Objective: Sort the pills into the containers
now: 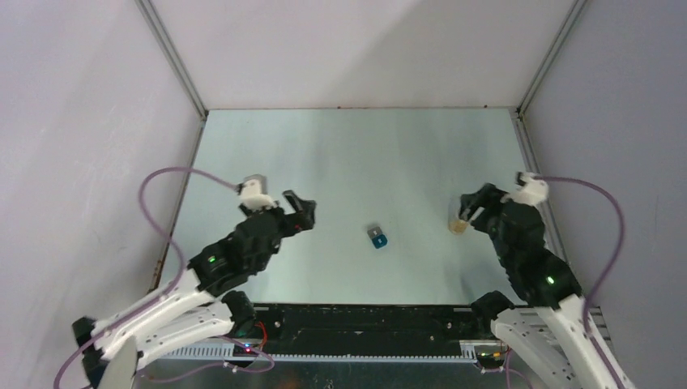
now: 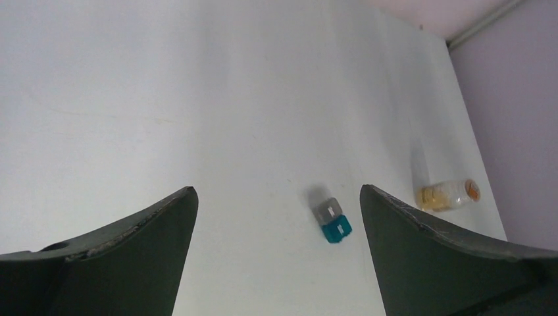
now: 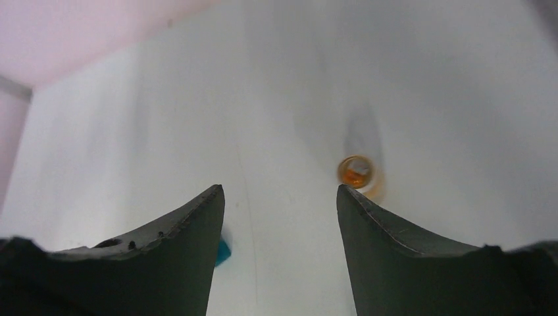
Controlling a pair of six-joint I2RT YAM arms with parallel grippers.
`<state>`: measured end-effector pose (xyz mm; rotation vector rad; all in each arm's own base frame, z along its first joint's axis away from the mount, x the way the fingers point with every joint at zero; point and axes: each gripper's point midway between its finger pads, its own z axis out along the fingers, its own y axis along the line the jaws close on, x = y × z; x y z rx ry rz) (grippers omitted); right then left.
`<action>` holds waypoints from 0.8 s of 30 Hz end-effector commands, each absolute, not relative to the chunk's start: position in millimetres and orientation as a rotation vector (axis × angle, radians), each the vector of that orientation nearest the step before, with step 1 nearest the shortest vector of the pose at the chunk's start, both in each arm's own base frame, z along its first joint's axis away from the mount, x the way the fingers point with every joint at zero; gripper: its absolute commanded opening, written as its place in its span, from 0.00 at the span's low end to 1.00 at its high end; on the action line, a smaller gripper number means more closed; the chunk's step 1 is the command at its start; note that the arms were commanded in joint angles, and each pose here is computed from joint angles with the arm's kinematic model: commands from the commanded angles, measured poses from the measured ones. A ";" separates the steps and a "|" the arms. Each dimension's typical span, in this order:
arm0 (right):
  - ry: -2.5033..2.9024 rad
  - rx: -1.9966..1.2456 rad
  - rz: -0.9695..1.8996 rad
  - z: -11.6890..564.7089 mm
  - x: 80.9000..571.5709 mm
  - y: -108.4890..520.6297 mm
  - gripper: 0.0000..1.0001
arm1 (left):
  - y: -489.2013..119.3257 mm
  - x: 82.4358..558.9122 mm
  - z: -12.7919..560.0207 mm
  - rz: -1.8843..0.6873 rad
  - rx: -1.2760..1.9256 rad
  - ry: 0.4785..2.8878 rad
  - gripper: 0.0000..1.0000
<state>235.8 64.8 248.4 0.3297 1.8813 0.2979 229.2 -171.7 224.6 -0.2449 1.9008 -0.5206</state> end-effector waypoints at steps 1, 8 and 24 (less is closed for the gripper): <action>1.692 0.541 0.145 299.7 199.2 -0.4 0.72 | -98.2 216.2 231.8 -0.280 -0.300 1.814 0.99; 1.448 0.628 0.150 369.8 133.1 -54.7 0.99 | -29.8 188.4 280.8 -0.287 -0.442 1.637 0.99; 1.310 0.687 0.111 390.8 98.0 -88.3 0.99 | 14.1 168.8 295.0 -0.190 -0.468 1.605 0.99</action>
